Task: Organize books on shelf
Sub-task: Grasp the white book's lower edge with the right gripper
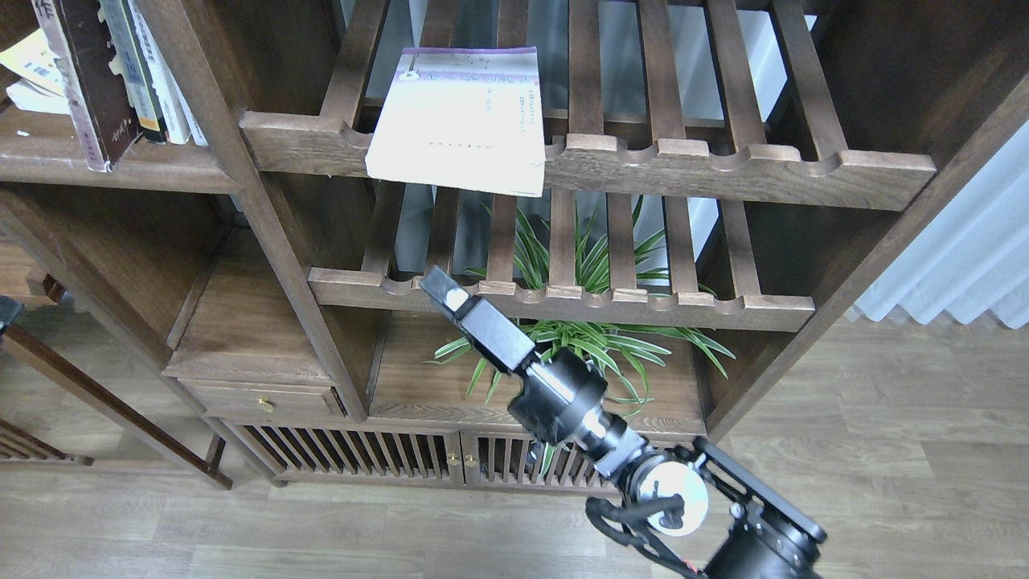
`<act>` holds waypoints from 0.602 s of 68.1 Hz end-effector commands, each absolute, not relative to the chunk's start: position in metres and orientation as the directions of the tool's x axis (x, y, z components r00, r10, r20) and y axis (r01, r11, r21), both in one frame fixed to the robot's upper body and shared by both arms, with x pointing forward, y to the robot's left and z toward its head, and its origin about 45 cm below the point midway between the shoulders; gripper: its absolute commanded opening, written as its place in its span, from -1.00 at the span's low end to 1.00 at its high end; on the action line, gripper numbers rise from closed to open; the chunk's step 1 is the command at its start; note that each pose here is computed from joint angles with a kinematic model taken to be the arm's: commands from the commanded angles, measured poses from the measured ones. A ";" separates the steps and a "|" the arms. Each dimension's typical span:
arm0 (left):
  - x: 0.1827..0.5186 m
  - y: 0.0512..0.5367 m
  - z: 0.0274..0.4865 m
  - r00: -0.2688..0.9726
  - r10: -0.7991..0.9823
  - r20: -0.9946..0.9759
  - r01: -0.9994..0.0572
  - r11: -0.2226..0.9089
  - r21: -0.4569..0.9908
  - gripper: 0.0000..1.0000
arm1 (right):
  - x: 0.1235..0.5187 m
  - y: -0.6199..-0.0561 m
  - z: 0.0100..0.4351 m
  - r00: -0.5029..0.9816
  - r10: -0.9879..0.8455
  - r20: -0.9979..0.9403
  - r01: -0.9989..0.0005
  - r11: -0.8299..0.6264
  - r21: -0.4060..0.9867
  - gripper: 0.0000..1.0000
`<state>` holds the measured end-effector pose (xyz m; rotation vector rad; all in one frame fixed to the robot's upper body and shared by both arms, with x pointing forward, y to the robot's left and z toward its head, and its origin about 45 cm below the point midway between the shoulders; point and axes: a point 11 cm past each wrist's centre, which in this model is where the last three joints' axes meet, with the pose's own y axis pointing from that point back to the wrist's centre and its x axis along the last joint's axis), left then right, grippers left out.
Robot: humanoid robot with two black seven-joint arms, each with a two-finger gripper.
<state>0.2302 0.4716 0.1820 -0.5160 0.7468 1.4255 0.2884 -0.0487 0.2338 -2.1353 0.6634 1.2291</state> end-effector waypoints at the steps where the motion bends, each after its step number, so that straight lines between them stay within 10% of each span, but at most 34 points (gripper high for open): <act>1: 0.232 0.472 0.183 -0.011 0.688 -0.726 -0.989 0.101 0.111 0.96 | 0.295 -0.048 0.244 0.478 -0.130 -0.868 -0.663 -0.702 -0.260 0.74; 41: 0.232 0.473 0.184 -0.013 0.689 -0.724 -0.989 0.099 0.112 0.96 | 0.316 -0.049 0.265 0.480 -0.184 -0.858 -0.707 -0.659 -0.254 0.72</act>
